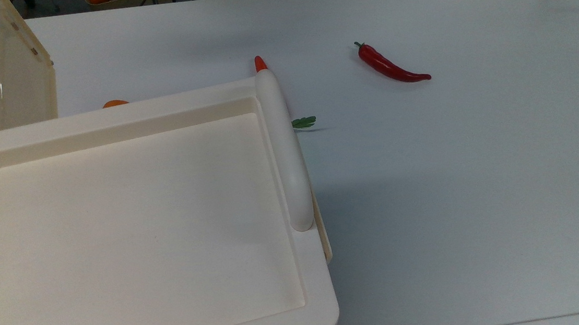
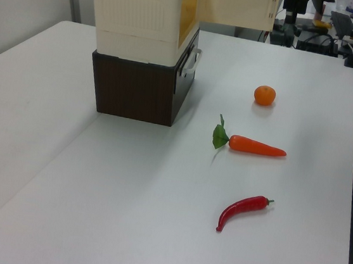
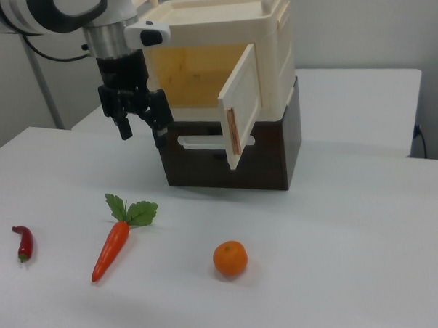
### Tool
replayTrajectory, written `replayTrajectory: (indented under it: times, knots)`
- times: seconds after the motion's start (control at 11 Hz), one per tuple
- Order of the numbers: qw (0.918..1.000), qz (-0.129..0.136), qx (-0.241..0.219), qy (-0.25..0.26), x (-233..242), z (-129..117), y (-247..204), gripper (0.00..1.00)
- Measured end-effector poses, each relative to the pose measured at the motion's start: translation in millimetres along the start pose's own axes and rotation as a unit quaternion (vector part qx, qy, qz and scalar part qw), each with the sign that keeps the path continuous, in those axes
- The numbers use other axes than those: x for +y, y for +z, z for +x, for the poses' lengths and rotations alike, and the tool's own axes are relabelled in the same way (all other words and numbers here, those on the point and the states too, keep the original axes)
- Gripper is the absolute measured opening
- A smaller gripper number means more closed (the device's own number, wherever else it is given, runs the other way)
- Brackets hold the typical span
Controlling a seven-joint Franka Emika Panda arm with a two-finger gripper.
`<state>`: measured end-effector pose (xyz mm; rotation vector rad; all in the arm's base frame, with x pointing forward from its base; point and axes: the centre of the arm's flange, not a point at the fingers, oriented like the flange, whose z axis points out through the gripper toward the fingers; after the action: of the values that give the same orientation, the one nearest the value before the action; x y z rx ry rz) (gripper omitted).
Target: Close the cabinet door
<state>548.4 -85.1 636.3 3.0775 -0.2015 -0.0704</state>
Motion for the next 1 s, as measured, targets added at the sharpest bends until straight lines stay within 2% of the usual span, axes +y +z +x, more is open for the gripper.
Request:
replayTrajectory:
  times: [0.82, 1.0]
  knots:
    - [1.0, 0.0, 0.0, 0.006, 6.6, -0.2, 0.4, 1.0]
    - [1.0, 0.0, 0.0, 0.006, 6.6, -0.2, 0.4, 0.96]
